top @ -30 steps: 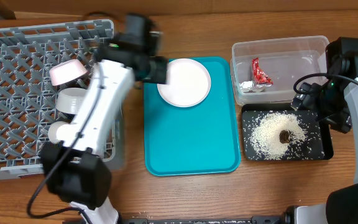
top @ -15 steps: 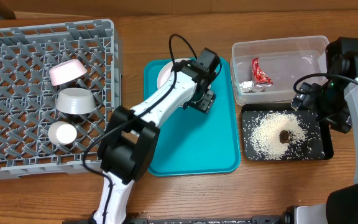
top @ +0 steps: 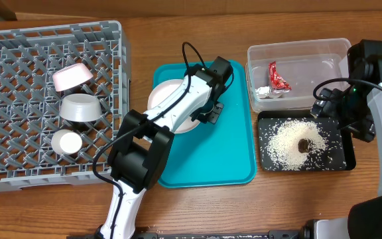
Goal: Sort waste into correct bins and load items into the dishwasher
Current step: 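Reach the left gripper to the white plate and grasp its rim, then carry the white plate to the dish rack and stand it upright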
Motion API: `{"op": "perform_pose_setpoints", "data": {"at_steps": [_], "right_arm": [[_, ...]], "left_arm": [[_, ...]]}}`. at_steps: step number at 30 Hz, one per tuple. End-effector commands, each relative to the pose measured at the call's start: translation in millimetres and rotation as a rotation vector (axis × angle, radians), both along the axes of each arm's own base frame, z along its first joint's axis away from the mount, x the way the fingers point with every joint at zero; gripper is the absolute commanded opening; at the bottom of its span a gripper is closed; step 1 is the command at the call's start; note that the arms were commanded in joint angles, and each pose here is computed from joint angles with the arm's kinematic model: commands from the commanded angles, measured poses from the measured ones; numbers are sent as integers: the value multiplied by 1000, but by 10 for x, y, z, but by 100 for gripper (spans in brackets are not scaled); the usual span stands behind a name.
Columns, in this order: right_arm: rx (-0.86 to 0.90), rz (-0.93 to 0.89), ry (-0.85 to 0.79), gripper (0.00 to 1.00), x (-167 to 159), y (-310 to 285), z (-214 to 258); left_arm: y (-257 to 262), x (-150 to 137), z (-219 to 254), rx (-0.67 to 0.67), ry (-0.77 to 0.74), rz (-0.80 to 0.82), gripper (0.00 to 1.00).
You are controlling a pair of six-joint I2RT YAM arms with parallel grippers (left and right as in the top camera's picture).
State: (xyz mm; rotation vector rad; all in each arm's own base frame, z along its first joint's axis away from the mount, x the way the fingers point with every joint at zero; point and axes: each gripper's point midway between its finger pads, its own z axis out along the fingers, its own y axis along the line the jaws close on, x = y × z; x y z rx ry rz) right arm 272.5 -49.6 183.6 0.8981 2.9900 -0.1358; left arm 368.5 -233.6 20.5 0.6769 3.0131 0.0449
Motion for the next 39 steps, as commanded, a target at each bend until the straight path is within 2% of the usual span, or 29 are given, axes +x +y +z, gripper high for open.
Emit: {"op": "perform_pose_setpoints", "data": {"at_steps": [1,9,14,18,29,37,39], "right_arm": [[-7,-7,-35,100,7,-20,89],[-7,-7,-35,100,7,-20,89],[-7,-7,-35,100,8,-19,89],[-7,-7,-37,100,13,-21,89],[-7,-7,-38,100,16,-21,89],[-7,-7,-38,100,15,-21,89],[-7,-7,-37,100,14,-20,89]], "left_arm": [[-116,153,433,-60,-79,56,4],[16,369,1561,-193,-275,168,4],[504,449,2204,-262,-396,288,4],[905,462,2491,-376,-397,371,4],[1543,578,2567,-886,-218,340,4],[1984,707,2208,-904,-155,449,4],[2021,732,2133,-903,-141,465,11]]}}
